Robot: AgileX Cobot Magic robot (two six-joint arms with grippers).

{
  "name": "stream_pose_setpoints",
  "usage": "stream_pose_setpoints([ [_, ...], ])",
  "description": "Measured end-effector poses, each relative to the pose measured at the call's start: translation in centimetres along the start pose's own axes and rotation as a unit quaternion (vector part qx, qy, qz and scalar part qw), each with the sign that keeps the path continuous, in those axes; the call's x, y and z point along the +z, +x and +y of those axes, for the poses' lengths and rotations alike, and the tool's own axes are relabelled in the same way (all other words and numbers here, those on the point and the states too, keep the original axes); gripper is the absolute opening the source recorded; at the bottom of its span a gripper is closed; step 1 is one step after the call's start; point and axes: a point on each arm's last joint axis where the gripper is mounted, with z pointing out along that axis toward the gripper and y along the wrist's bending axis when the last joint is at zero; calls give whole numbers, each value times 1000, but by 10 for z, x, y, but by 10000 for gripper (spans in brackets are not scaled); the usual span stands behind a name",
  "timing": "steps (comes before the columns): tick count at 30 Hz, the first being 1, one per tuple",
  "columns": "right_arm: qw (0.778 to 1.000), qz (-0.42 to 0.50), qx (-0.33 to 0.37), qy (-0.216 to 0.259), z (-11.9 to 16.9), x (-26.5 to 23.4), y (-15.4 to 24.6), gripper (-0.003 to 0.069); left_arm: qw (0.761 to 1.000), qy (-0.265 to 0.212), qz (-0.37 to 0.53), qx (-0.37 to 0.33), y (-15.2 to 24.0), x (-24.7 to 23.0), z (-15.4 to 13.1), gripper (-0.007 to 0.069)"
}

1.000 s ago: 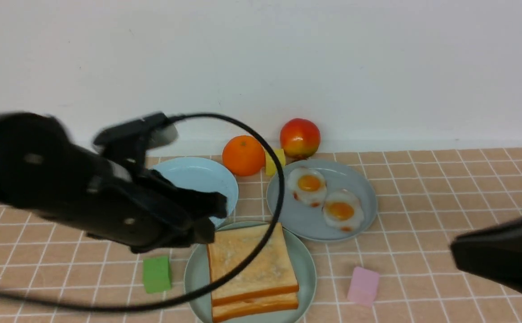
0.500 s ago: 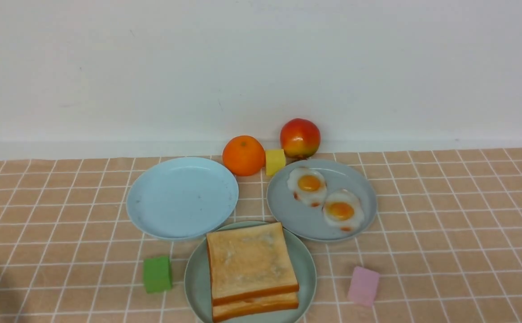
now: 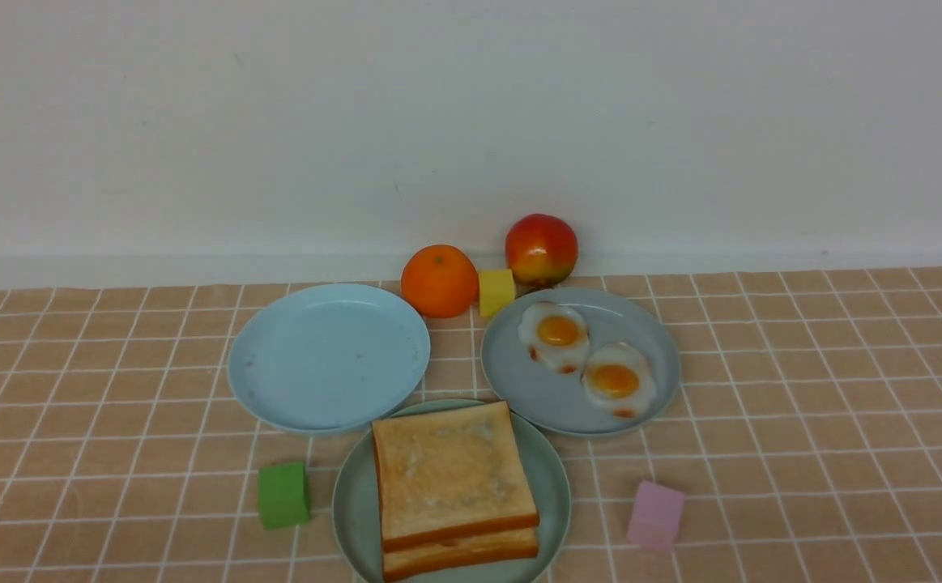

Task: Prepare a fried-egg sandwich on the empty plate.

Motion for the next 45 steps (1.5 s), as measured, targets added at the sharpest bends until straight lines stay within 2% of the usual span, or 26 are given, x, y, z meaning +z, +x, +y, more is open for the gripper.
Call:
stream_pose_setpoints([
  [11,1000,0,0,0,0,0,0,-9,1000,0,-2,0,0,0,0,-13],
  [15,1000,0,0,0,0,0,0,-9,999,-4,-37,24,5,-2,7,-13],
  [17,1000,0,0,0,0,0,0,-7,988,-31,-117,94,10,-7,22,-13],
  [19,1000,0,0,0,0,0,0,-6,983,-46,-142,112,14,-5,29,-13],
  [20,1000,0,0,0,0,0,0,-6,972,-86,-171,135,24,3,46,-13],
  [21,1000,0,0,0,0,0,0,-6,971,-86,-178,135,23,2,46,-13],
  [22,1000,0,0,0,0,0,0,-5,963,-125,-188,146,33,11,61,-13],
  [25,1000,0,0,0,0,0,0,-1,952,-195,-189,144,53,27,89,-13],
  [29,1000,1,-1,1,0,0,0,1,950,-248,-154,114,77,42,116,-13],
  [45,1000,0,-1,1,0,0,0,15,933,-291,-175,116,75,39,120,-2],
])
